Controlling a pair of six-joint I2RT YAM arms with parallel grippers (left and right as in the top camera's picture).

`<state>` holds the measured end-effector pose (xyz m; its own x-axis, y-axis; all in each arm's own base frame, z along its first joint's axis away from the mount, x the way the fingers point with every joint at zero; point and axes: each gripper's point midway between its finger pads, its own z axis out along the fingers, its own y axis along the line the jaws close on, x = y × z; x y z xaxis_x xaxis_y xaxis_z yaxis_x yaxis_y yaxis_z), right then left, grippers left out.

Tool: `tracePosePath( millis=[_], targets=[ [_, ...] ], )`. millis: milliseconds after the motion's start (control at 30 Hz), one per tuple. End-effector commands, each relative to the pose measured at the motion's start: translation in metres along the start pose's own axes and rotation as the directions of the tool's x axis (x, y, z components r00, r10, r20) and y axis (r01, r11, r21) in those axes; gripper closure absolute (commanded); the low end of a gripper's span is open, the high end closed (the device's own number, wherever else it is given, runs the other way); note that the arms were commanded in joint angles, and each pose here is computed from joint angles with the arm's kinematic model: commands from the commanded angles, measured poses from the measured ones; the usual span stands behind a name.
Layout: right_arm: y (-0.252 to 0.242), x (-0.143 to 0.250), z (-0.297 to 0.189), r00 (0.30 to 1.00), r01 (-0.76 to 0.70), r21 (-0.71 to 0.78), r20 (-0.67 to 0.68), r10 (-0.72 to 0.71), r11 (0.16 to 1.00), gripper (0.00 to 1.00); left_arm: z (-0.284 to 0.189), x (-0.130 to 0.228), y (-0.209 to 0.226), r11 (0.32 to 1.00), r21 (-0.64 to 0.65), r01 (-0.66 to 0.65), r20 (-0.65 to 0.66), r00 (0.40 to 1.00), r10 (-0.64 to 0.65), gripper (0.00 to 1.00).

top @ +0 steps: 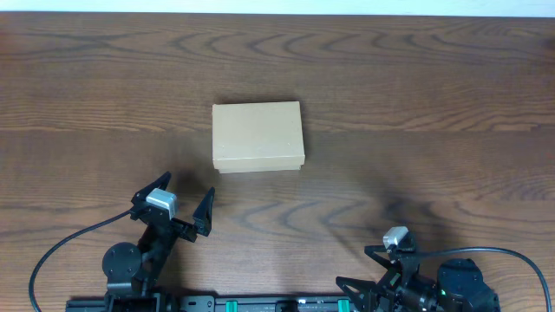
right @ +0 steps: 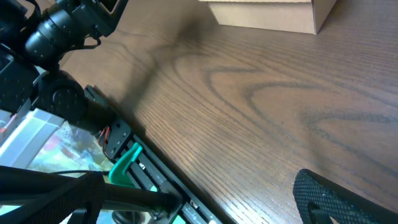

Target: Pack container

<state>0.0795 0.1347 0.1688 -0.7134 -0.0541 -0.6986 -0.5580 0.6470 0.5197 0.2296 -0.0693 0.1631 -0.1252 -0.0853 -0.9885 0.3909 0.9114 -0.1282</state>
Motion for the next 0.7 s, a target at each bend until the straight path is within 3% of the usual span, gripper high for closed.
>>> tracePosePath(
  millis=[0, 167, 267, 433, 533, 667],
  targets=[
    [0.002, 0.001, -0.001, 1.0, -0.004, -0.009, -0.001, 0.004, 1.0, 0.01, 0.002, 0.017, 0.003, 1.0, -0.006, 0.018, -0.033, 0.999, -0.019, 0.05],
    [-0.004, 0.009, -0.001, 0.999, -0.019, 0.017, -0.032, 0.02, 1.0, 0.01, 0.002, 0.017, 0.003, 1.0, -0.006, 0.018, -0.033, 0.999, -0.019, 0.05],
    [-0.009, -0.014, -0.001, 0.998, 0.009, 0.062, 0.066, -0.013, 0.998, 0.01, 0.002, 0.017, 0.003, 1.0, -0.006, 0.018, -0.033, 0.999, -0.019, 0.05],
    [-0.014, -0.075, -0.002, 0.914, 0.228, 0.179, 0.301, -0.273, 0.957, 0.01, 0.002, 0.017, 0.003, 1.0, -0.006, 0.018, -0.033, 0.999, -0.019, 0.05],
    [-0.028, -0.083, 0.011, 0.853, 0.341, 0.264, 0.315, -0.415, 0.902, 0.01, 0.002, 0.017, 0.003, 1.0, -0.006, 0.018, -0.033, 0.999, -0.019, 0.05],
    [-0.06, -0.079, 0.03, 0.837, 0.349, 0.374, 0.289, -0.465, 0.86, 0.01, 0.002, 0.017, 0.003, 1.0, -0.006, 0.018, -0.033, 0.999, -0.019, 0.05]
  ],
)
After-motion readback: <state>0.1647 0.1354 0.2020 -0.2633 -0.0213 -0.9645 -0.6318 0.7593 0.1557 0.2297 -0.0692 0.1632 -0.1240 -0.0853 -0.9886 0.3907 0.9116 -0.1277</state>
